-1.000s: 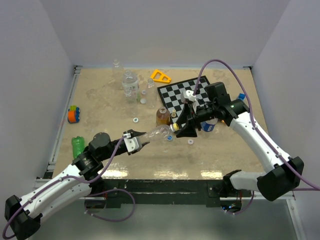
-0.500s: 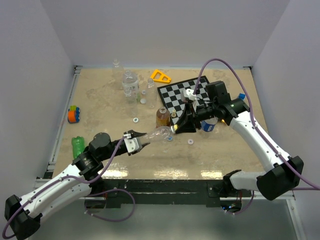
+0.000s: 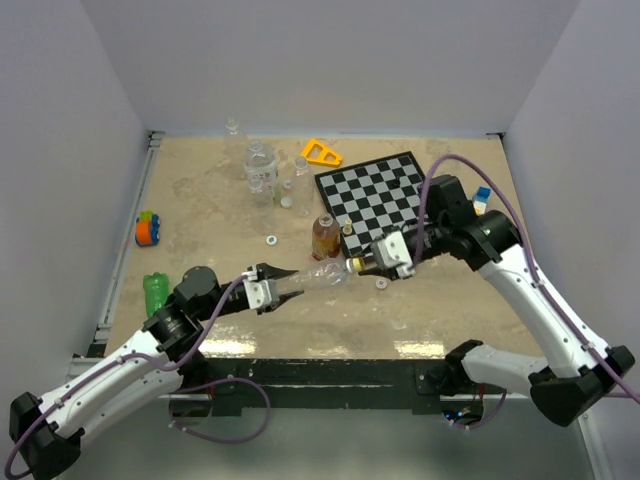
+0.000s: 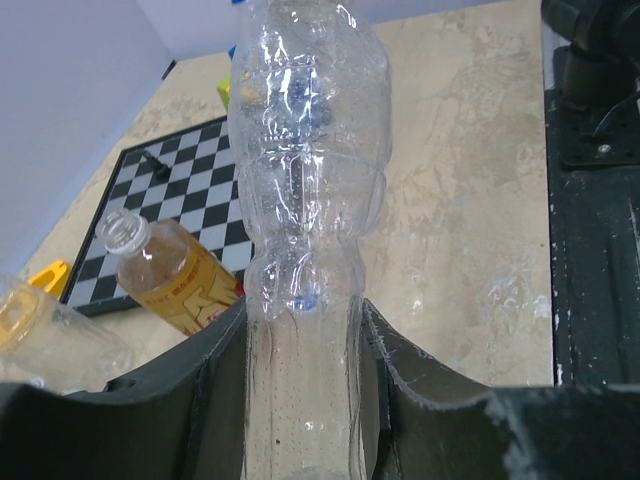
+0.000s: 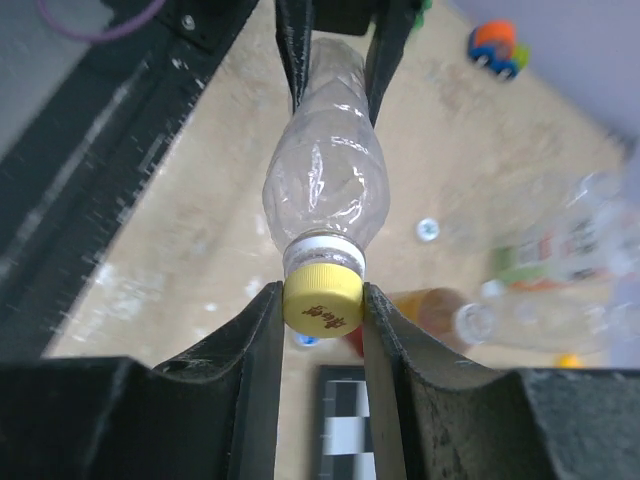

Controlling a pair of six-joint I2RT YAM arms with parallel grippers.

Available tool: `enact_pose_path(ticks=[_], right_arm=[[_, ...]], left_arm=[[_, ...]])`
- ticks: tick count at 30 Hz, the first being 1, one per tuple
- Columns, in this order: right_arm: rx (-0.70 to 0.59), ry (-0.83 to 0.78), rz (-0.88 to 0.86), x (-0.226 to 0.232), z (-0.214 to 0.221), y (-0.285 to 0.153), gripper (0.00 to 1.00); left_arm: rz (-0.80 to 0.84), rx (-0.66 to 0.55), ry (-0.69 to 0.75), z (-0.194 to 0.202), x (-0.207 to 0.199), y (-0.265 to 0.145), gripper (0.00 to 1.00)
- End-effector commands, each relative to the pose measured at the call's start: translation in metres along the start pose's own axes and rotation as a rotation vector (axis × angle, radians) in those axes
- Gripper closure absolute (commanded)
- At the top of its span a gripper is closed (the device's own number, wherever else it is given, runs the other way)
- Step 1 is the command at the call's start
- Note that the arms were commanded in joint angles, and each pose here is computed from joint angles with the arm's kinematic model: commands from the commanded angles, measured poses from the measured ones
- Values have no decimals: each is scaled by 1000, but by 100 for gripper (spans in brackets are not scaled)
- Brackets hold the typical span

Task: Unscrew the bottle caps
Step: Unscrew the bottle cap from the plastic bottle.

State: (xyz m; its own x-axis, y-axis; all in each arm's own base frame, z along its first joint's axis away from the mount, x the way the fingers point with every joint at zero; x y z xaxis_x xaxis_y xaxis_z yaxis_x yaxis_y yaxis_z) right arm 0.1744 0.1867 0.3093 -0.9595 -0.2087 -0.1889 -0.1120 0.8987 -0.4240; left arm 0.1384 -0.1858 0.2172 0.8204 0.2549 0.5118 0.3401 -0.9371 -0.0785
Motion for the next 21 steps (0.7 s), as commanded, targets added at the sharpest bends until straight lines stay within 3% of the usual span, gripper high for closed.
enact_pose_path(ticks=[1, 4, 8, 21], right_arm=[[80, -565, 12, 1, -6, -14, 100], [137, -775, -6, -4, 0, -13, 100], [165, -892, -8, -7, -4, -15, 100], [203, -978, 3, -3, -7, -22, 100]], left_arm=[[94, -70, -21, -5, -11, 3, 100], [150, -95, -29, -4, -19, 5, 100], [163, -70, -39, 1, -20, 8, 100], [152, -41, -45, 8, -18, 10, 100]])
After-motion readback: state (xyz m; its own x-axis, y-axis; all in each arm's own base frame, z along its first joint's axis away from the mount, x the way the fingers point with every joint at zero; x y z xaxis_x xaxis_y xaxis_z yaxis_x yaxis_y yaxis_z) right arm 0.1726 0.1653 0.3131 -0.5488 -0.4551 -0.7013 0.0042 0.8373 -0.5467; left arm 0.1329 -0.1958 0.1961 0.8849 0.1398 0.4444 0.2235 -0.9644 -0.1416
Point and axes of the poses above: each gripper's point midway between its finger pads, its own y axis out along the fingers, its own x axis along the line the jaws close on, z = x × y, the point moved 6 cm from there along -y, back along the fingers, and after that the axes turned 13 degrees about y, right-handed, at the moved point
